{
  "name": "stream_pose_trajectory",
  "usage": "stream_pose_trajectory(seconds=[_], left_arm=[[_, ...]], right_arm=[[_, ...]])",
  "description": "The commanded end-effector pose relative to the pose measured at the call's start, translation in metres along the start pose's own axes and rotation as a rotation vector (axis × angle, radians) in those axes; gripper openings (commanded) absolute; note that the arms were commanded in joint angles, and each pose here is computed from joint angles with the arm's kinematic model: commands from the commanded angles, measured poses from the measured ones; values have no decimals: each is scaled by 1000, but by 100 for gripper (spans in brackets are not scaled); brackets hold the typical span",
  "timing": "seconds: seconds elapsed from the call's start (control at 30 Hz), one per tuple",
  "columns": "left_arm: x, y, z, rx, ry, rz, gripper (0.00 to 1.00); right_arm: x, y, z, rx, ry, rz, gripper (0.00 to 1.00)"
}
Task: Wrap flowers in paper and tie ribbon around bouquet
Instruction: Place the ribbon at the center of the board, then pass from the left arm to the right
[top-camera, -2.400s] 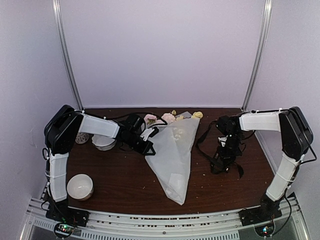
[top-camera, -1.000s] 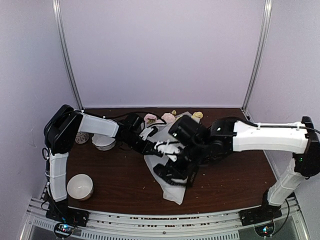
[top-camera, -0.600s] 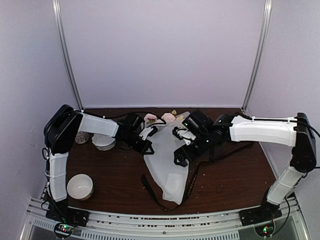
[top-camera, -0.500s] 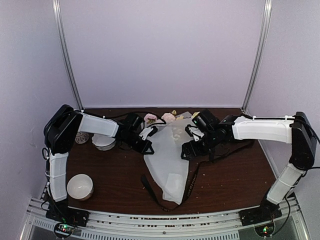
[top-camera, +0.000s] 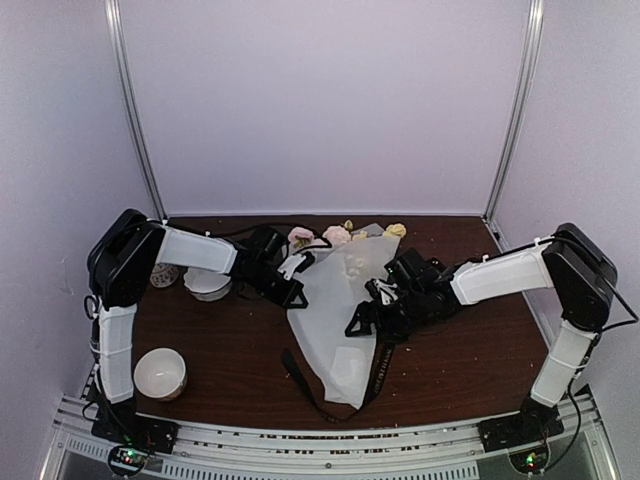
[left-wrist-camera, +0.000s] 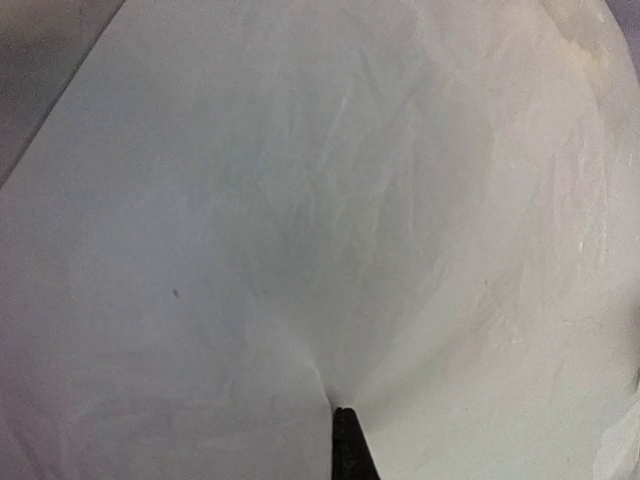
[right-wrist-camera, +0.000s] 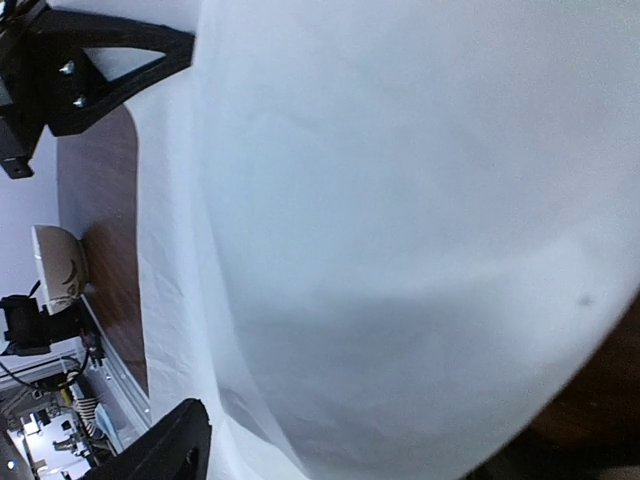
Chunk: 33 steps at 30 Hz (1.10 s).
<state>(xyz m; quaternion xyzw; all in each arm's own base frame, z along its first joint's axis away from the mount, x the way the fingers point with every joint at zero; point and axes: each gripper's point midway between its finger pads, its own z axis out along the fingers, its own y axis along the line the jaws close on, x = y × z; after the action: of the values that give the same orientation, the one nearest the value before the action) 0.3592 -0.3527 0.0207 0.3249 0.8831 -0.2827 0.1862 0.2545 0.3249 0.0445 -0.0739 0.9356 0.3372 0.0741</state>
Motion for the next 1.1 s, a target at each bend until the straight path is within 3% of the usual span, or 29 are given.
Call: stream_pose_trajectory(seconds=[0.0,0.2,0.6,0.67,0.8,0.87,0.97,1.07], left_arm=[[9,13,8,-19,27,-21,0],[11,12,10,-15,29,-28,0],[-7,14,-3,7,-27,-54,0],[-16,11,-10,11,-45,-43,0],[-26,2,-37,-15,-95,13,41],[-27,-9,-63,-31,-158,76,53],[-20,-51,-106,-9,-243,294,57],[19,-99,-111,28,-171,534,55]], right_arm=[[12,5,16,-100,46,41,81],[7,14,18,-153,32,44,65],[7,21,18,-191,43,48,0],[7,20,18,-190,42,51,0],[5,23,16,-193,40,54,0],[3,24,14,-181,37,48,0],[2,24,13,-174,39,45,0],[2,25,14,-176,44,42,0]])
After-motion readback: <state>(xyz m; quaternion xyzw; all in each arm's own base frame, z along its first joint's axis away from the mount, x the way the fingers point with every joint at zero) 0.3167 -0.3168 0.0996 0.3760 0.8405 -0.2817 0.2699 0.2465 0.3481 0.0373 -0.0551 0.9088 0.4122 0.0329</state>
